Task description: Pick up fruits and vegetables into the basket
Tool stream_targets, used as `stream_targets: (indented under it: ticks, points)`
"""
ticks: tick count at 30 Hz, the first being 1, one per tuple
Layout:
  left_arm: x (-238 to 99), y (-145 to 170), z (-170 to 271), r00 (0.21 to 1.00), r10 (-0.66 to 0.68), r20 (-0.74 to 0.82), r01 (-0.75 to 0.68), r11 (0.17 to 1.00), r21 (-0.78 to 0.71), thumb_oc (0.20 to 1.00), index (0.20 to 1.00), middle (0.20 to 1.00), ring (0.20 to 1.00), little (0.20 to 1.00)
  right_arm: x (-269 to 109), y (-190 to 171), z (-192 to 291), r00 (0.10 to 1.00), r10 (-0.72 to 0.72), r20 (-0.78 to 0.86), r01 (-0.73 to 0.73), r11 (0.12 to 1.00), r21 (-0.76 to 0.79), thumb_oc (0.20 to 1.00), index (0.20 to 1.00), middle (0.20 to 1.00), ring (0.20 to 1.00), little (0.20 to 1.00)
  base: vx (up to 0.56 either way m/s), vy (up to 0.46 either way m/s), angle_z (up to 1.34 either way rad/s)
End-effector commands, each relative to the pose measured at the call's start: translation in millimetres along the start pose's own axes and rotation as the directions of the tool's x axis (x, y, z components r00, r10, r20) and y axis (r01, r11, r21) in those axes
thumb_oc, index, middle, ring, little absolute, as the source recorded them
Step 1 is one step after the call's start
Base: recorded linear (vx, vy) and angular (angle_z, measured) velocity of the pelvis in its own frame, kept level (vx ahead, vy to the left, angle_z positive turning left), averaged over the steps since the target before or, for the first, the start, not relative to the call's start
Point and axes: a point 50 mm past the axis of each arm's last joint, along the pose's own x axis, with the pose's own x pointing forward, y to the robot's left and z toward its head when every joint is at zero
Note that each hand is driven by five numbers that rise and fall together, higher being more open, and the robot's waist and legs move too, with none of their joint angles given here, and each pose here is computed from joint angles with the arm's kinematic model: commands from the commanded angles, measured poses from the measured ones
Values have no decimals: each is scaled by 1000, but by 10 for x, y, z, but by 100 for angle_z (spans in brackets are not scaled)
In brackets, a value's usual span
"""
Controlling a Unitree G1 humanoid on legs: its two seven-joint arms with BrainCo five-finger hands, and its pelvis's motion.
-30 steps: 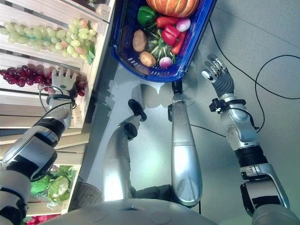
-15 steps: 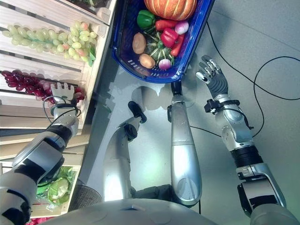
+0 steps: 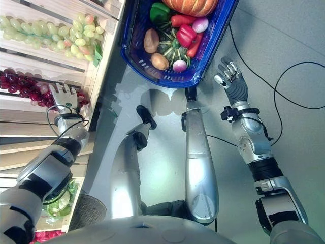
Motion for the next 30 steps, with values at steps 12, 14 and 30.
stream_targets:
  ticks: [12, 14, 30]
  points:
    - [-79, -373, -393, 991, -31, -133, 53, 985, 162, 200, 200, 200, 200, 200, -87, 105, 114, 994, 50, 95, -52, 999, 16, 1000, 1000, 1000, 1000, 1000, 0, 0, 0]
    - [-80, -383, -385, 991, -37, -125, 55, 989, 140, 200, 200, 200, 200, 200, -89, 112, 115, 994, 55, 97, -56, 998, 13, 1000, 1000, 1000, 1000, 1000, 0, 0, 0]
    - [-142, -590, -328, 976, -150, -161, 50, 865, -500, 200, 200, 200, 200, 200, -173, 123, -13, 996, 88, 16, -87, 994, -73, 1000, 1000, 1000, 1000, 1000, 0, 0, 0]
